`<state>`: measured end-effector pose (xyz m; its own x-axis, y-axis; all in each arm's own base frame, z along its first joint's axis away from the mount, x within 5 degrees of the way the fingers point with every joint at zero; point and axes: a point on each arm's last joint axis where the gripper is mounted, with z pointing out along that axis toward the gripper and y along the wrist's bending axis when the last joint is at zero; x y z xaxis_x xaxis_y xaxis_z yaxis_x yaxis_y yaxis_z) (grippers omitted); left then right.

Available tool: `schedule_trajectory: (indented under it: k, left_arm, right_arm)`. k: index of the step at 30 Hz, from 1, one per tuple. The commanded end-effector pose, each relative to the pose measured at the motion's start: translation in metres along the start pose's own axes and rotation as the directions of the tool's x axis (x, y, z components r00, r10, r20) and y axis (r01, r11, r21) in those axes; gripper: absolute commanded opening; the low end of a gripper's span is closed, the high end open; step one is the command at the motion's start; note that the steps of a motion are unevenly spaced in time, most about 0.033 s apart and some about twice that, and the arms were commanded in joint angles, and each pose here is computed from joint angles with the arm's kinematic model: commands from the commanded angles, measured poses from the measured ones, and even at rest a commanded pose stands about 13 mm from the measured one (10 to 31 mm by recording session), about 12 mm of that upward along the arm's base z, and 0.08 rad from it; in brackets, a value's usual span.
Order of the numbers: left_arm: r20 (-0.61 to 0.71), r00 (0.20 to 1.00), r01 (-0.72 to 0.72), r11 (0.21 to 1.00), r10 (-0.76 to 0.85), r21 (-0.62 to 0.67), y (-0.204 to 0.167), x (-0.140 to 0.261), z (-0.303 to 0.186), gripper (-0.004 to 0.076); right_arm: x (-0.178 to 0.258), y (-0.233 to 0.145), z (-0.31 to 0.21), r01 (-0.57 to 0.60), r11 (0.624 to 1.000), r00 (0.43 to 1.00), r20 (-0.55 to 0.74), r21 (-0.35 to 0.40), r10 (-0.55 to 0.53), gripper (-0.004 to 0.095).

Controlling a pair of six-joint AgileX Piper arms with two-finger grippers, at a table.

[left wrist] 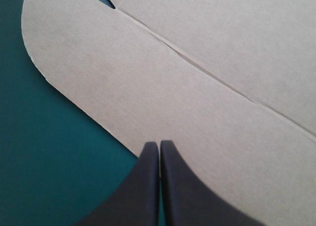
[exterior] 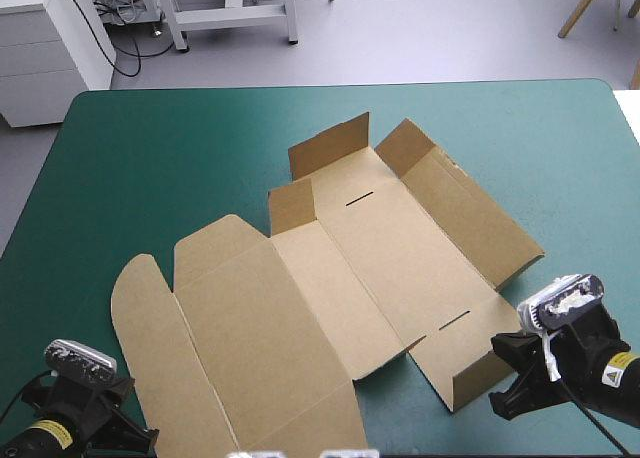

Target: Fold the box

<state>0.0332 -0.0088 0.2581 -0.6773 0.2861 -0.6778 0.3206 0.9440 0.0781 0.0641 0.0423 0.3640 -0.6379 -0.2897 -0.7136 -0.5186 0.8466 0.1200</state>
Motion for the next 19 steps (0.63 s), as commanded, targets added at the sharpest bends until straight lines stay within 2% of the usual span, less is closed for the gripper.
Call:
schedule_trajectory:
  k: [1,13,15,17,19]
  left_arm:
    - [0.069,0.998,0.01,1.0,-0.01,-0.003,0.0007,-0.0099,-0.0045,-0.001]
    - [0.069,0.998,0.01,1.0,-0.01,-0.003,0.0007,-0.0099,-0.0045,-0.001]
    - [0.069,0.998,0.01,1.0,-0.01,-0.003,0.0007,-0.0099,-0.0045,-0.001]
    - [0.069,0.998,0.01,1.0,-0.01,-0.003,0.0007,-0.0099,-0.0045,-0.001]
    - [0.069,0.998,0.01,1.0,-0.01,-0.003,0.0007,-0.0099,-0.0045,-0.001]
  right_arm:
    - [-0.0043,0.0044,-0.0083,0.001,1.0,0.997,0.08,-0.006,0.0,-0.0019]
    - [-0.0061,0.0038,-0.0081,0.04,0.999,0.994,0.098,0.004,-0.04,0.0005]
    - [-0.0072,0.0034,-0.0083,0.04,0.999,0.993,0.111,0.009,-0.04,0.0062]
    - [-0.0087,0.0027,-0.0084,0.039,0.999,0.991,0.127,0.017,-0.041,0.0182]
    - [-0.0103,0.0021,-0.0087,0.038,0.999,0.989,0.144,0.024,-0.041,0.0347]
